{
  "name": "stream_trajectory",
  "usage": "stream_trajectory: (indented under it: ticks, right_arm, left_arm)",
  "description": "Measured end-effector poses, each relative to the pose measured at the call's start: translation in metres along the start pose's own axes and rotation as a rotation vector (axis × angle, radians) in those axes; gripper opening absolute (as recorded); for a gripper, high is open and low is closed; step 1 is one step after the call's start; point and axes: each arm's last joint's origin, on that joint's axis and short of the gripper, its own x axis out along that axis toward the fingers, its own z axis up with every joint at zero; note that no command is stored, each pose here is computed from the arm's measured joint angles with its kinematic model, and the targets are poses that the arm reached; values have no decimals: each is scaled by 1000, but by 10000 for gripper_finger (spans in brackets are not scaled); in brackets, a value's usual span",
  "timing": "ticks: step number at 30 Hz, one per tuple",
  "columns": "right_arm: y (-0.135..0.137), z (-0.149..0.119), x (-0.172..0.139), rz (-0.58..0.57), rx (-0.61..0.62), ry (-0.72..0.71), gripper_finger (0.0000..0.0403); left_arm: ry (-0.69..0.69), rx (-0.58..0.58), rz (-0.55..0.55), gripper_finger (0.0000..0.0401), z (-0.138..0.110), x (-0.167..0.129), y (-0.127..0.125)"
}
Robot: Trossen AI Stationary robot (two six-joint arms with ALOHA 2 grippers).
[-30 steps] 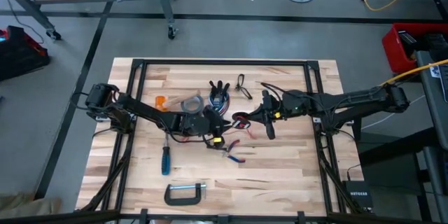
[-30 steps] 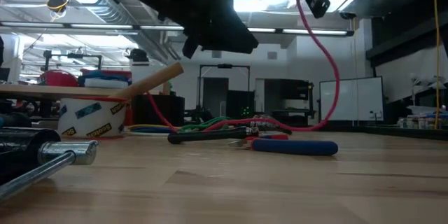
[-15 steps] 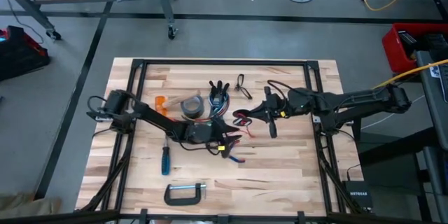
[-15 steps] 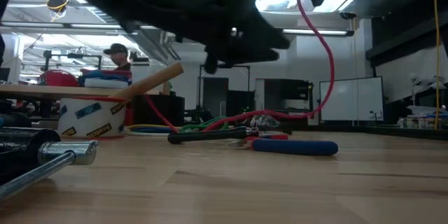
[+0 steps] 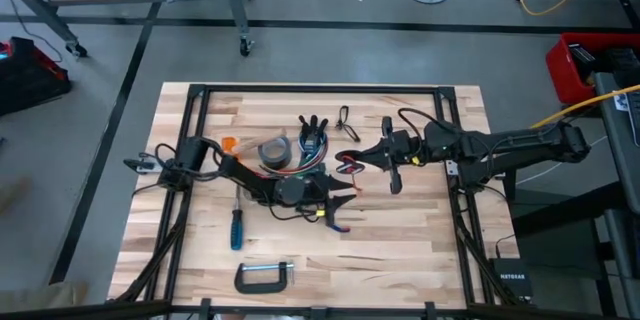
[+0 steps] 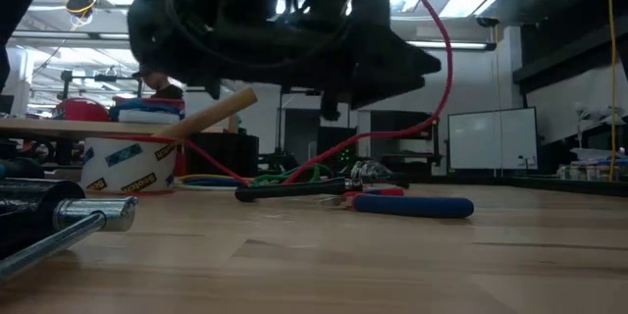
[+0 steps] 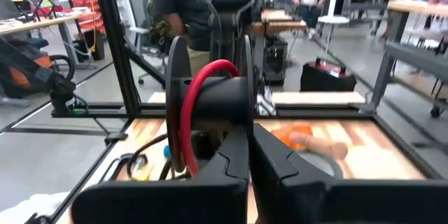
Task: Coil cords
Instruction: Coil the red wire onto the black spool
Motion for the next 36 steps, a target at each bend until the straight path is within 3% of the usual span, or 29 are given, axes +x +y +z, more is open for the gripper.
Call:
stream_trajectory:
  ticks: [7,14,18,24,32,36]
  right_arm:
    - [0,2,0,0,-7,-22,1]
    - [0,4,0,0,-8,-39,1]
    - [0,4,0,1,-8,-42,1]
    - [0,3,0,0,-8,-30,1]
    - [0,-6,-2,-2,-3,70,1]
    - [-1,-9,-8,-56,-4,125,1]
  left_arm:
    - [-54,105,7,145,15,13,1]
    - [-68,123,-22,143,21,18,0]
    - [-15,138,-22,111,16,19,1]
    - [3,115,-20,12,14,18,1]
    - [19,49,-27,3,12,15,-4]
    - [90,25,18,2,15,6,-3]
